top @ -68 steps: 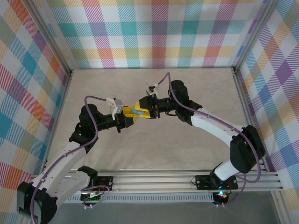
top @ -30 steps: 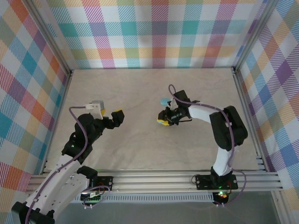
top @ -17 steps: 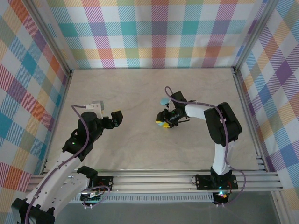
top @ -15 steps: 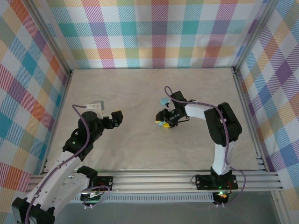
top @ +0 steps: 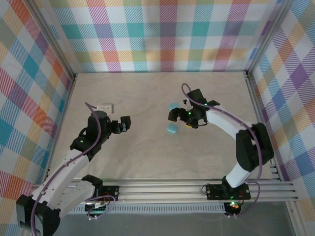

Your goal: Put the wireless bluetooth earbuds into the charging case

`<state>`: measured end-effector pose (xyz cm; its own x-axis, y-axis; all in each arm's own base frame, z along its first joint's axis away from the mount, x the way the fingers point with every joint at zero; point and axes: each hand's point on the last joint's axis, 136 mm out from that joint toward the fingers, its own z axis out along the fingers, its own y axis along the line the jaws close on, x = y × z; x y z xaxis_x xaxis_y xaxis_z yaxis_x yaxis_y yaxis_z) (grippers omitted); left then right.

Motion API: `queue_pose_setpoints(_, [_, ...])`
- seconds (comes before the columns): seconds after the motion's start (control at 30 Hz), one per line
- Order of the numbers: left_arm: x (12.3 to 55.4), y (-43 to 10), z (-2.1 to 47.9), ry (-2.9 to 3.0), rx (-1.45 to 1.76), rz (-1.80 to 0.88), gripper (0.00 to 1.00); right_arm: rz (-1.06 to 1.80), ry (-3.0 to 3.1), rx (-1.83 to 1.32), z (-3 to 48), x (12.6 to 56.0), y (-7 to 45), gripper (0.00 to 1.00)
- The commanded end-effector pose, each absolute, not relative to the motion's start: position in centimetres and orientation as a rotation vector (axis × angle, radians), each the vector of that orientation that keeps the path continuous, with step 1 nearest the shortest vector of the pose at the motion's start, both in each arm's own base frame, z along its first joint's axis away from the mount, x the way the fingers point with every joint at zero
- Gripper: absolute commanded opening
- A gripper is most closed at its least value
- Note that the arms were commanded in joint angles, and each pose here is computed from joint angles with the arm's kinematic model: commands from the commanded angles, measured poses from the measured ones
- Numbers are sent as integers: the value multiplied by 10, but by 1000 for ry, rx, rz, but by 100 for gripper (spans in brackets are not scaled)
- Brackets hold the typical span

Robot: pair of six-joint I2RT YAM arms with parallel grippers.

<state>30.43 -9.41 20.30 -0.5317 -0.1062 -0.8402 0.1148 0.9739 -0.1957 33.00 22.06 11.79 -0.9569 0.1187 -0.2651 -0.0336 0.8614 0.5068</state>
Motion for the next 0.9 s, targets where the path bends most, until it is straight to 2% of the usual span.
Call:
queue_pose_setpoints(0.0, [318,-78,195,2134,29,-145,100,491,2620,-19,141,337,183,100])
queue_pose_setpoints(0.2, [348,-62,159,2148,93,37,100,-13,2239,-127,176,360,108,100])
queue_pose_setpoints(0.3, [367,-43,148,2129,38,111,100,-170,2062,-78,166,372,71,100])
queue_pose_setpoints(0.5, [393,-28,126,2081,-82,82,100,-247,1996,51,126,390,20,100])
queue_pose_setpoints(0.6, [400,-29,117,2082,-36,104,100,-255,1971,86,112,397,5,100])
queue_pose_setpoints(0.87, [396,-21,101,1988,-40,91,100,-122,1968,144,103,403,-4,100])
